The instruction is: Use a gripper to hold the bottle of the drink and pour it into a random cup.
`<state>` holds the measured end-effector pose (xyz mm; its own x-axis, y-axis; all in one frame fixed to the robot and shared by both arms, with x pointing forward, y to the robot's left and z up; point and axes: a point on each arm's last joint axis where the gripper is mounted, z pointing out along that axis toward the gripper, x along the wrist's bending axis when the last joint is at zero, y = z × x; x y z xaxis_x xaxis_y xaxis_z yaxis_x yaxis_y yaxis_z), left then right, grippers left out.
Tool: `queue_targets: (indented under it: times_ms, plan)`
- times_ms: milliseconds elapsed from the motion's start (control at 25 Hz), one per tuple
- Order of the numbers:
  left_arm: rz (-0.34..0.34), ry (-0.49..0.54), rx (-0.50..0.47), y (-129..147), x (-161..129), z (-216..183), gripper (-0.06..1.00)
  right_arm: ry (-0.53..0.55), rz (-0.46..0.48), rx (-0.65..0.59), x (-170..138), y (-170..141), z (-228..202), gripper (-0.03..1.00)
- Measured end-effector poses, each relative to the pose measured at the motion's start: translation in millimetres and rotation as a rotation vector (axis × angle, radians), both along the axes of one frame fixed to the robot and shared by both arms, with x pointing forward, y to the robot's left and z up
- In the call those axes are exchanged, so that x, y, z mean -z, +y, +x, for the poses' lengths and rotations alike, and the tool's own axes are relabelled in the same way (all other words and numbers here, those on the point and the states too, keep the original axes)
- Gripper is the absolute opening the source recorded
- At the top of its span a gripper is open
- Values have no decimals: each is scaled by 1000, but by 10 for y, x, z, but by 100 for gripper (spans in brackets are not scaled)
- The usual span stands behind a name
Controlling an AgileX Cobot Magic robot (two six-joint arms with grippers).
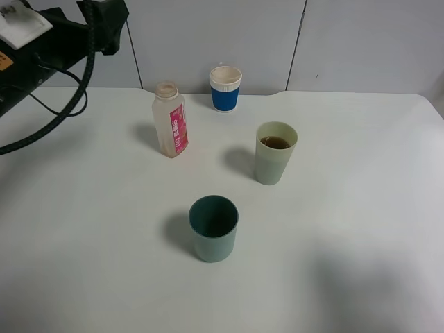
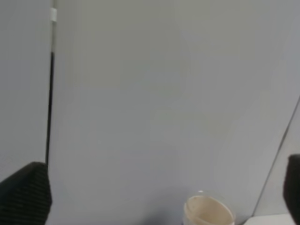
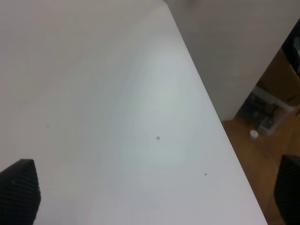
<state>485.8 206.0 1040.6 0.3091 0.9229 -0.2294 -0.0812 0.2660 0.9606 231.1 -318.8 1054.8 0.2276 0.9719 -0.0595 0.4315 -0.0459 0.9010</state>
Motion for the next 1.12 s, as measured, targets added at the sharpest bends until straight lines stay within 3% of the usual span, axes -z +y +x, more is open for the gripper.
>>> queue_targets:
  times_ms: [400,640,880,1120]
  plan:
    - [48,-80,-55,262,-406,-371,98,0,0,0,0,0,0,100]
    - [77,-70,-69,462,-634,-700,96,0,0,0,0,0,0,100]
    - [121,-44,-109,651,-671,-1048,96,0,0,0,0,0,0,100]
    - [105,14,-135,769,-666,-1365,96,0,0,0,0,0,0,100]
